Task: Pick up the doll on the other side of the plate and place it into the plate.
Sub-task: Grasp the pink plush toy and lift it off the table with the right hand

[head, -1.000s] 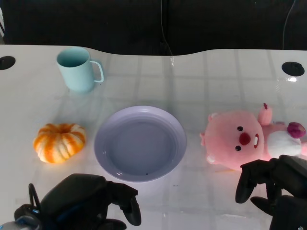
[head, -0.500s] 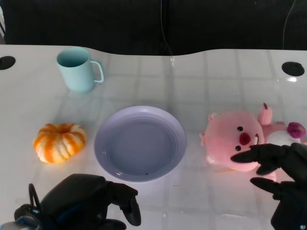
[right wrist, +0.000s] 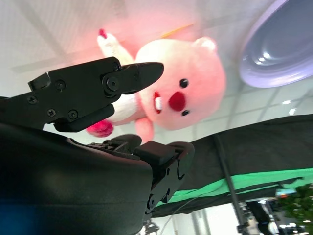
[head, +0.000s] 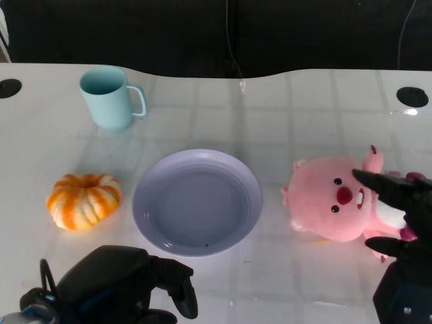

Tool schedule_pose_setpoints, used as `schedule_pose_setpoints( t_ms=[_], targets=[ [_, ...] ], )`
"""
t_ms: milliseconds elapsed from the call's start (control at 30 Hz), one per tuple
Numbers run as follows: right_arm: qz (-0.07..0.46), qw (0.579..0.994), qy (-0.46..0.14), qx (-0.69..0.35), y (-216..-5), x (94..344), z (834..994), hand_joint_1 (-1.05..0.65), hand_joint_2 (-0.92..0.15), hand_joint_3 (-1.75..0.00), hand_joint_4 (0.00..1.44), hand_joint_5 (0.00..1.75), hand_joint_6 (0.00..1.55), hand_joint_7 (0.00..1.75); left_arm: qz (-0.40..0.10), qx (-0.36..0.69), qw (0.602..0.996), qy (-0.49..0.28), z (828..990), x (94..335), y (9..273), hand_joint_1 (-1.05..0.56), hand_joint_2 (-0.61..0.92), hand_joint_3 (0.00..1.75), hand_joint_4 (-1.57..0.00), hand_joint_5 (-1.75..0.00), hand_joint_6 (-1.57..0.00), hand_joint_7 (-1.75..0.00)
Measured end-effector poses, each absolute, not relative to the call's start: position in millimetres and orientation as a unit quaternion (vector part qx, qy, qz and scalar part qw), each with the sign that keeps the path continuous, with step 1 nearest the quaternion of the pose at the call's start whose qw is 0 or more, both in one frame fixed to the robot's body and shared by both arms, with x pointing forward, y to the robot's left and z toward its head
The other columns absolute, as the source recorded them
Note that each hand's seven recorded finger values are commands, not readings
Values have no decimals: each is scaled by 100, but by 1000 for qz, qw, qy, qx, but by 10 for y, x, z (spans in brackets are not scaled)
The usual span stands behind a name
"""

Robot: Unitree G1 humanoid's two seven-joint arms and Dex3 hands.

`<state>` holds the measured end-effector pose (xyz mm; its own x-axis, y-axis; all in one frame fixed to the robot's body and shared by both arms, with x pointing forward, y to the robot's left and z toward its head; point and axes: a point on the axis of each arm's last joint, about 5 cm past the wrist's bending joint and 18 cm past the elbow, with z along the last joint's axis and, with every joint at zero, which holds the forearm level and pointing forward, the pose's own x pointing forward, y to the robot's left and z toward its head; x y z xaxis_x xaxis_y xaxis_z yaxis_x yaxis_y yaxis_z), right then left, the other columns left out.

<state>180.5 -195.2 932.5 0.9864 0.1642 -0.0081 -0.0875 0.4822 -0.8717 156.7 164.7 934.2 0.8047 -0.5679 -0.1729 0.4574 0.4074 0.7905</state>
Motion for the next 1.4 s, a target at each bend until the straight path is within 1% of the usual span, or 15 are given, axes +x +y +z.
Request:
schedule_pose_setpoints(
  t_ms=[133,233,333,400,567,733,900,1033,1167,1200,1267,1300,1367,1400],
  targets=[
    [53,853,-11,-519,-1968,1818,9322,-52,-90,-1,5,19,18,0,-307,450,836,-61,9342,1567,1646,-22,92,24,-73,-136,-85,-77],
    [49,847,15,-529,-1964,1840,9333,-56,-92,-1,1,20,15,0,-306,453,835,-62,9344,1571,1642,-23,92,23,-73,-136,-85,-77],
    [55,841,45,-536,-1947,1889,9363,-58,-92,-2,0,21,14,0,-308,454,833,-63,9344,1572,1631,-23,92,23,-73,-136,-85,-77],
    [66,839,61,-537,-1927,1925,9388,-58,-92,-4,0,18,12,0,-308,454,834,-63,9343,1573,1627,-23,92,24,-74,-136,-85,-77],
    [84,831,88,-543,-1919,2030,9398,-57,-92,-4,1,19,14,2,-308,452,835,-62,9343,1577,1619,-23,92,24,-73,-133,-85,-76],
    [98,820,117,-552,-1903,2177,9304,-58,-92,-5,2,20,17,2,-306,450,837,-58,9342,1579,1613,-23,92,25,-73,-134,-85,-76],
    [101,811,132,-561,-1902,2363,9183,-57,-92,-4,6,21,24,4,-308,448,837,-58,9341,1575,1599,-23,92,24,-73,-134,-85,-76],
    [105,807,140,-565,-1849,2512,9094,-59,-92,-5,10,22,29,6,-307,448,838,-58,9345,1568,1600,-24,92,25,-72,-134,-85,-76],
    [102,801,143,-573,-1790,2627,9036,-59,-92,-5,15,23,33,6,-306,447,838,-58,9352,1556,1600,-25,92,25,-73,-134,-85,-76],
    [101,800,144,-574,-1777,2650,9027,-58,-92,-5,21,21,36,5,-306,447,838,-58,9353,1553,1601,-24,92,25,-73,-135,-85,-76],
    [100,798,150,-575,-1733,2713,9017,-57,-92,-6,28,19,41,4,-306,448,838,-57,9352,1549,1603,-24,92,25,-74,-136,-85,-76],
    [100,796,153,-577,-1711,2751,9010,-56,-92,-6,36,17,47,5,-306,448,838,-57,9352,1548,1602,-24,92,25,-73,-136,-85,-76],
    [93,798,148,-577,-1685,2813,8993,-52,-92,-5,46,15,57,5,-306,448,838,-57,9352,1546,1603,-24,92,26,-73,-136,-85,-76],
    [88,802,142,-573,-1681,2837,8972,-46,-92,-6,58,15,67,6,-306,448,838,-57,9352,1545,1603,-23,92,25,-73,-136,-85,-76]
  ],
)
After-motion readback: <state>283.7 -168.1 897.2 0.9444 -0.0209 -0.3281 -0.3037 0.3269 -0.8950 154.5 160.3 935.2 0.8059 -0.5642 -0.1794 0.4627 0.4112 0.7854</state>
